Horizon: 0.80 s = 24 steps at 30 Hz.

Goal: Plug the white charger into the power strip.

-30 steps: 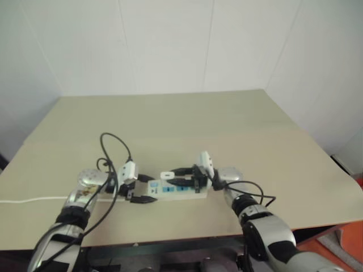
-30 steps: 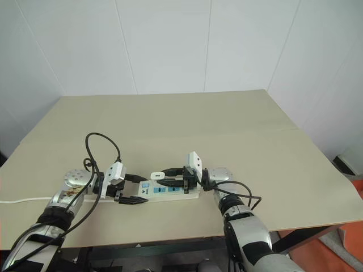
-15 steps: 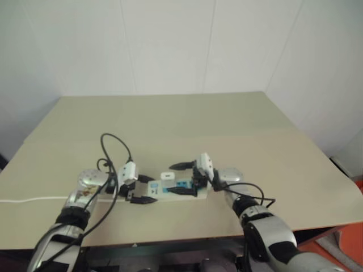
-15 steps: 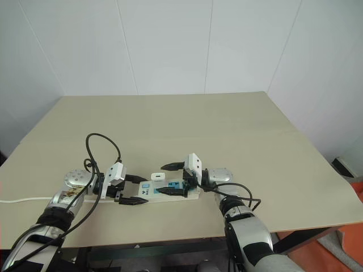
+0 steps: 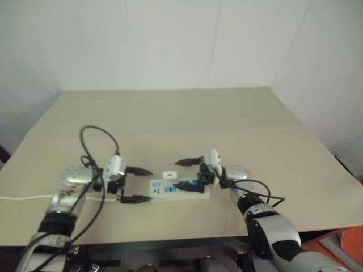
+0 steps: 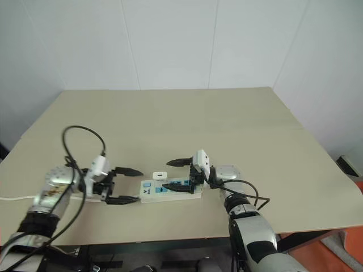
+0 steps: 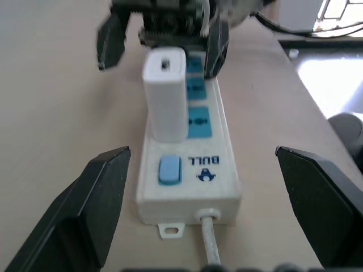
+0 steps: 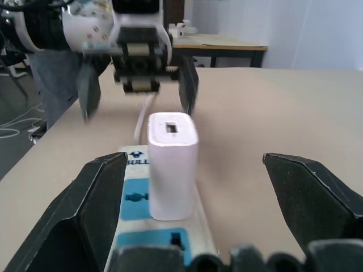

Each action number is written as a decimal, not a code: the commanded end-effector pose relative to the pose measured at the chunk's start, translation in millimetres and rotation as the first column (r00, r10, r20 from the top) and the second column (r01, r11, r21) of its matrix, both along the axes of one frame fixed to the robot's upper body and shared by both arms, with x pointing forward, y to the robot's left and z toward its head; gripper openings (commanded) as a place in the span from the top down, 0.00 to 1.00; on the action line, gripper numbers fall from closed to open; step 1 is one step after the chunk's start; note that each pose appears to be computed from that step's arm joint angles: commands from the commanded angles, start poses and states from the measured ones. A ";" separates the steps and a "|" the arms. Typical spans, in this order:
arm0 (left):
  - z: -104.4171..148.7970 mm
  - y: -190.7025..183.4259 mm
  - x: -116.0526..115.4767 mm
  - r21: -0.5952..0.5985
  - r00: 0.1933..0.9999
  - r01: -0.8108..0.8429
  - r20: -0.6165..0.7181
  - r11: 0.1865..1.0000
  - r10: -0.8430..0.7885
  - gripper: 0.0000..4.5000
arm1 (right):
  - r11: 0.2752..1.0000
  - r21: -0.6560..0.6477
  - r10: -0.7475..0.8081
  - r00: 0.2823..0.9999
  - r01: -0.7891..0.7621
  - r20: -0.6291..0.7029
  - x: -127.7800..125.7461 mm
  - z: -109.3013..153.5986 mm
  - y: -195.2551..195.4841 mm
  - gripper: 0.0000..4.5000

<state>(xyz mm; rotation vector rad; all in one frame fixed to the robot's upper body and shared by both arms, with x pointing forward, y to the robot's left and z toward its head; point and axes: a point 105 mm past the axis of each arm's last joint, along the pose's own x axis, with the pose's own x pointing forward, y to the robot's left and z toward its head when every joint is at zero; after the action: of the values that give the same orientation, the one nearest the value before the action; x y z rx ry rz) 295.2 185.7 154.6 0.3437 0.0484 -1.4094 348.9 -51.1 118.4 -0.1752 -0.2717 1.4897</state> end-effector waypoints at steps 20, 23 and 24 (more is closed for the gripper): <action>0.2 70.6 -12.5 0.185 0.986 -0.166 0.034 0.969 0.163 0.00 | 0.906 -0.408 -0.083 0.992 0.117 0.100 -29.9 77.5 -137.0 0.00; -4.3 67.6 -10.3 0.173 0.985 -0.170 0.034 0.970 0.167 0.00 | 0.896 -0.426 -0.103 0.992 0.126 0.075 -31.2 73.2 -141.2 0.00; -5.4 66.7 -10.5 0.168 0.985 -0.171 0.034 0.971 0.168 0.00 | 0.890 -0.436 -0.110 0.991 0.130 0.072 -32.5 70.7 -143.2 0.00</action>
<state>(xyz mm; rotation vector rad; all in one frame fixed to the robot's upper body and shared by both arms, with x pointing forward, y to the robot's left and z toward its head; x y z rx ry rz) 284.4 252.1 145.0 0.4562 0.2020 -1.2433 321.3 -188.3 182.9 -0.5591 0.0459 1.4090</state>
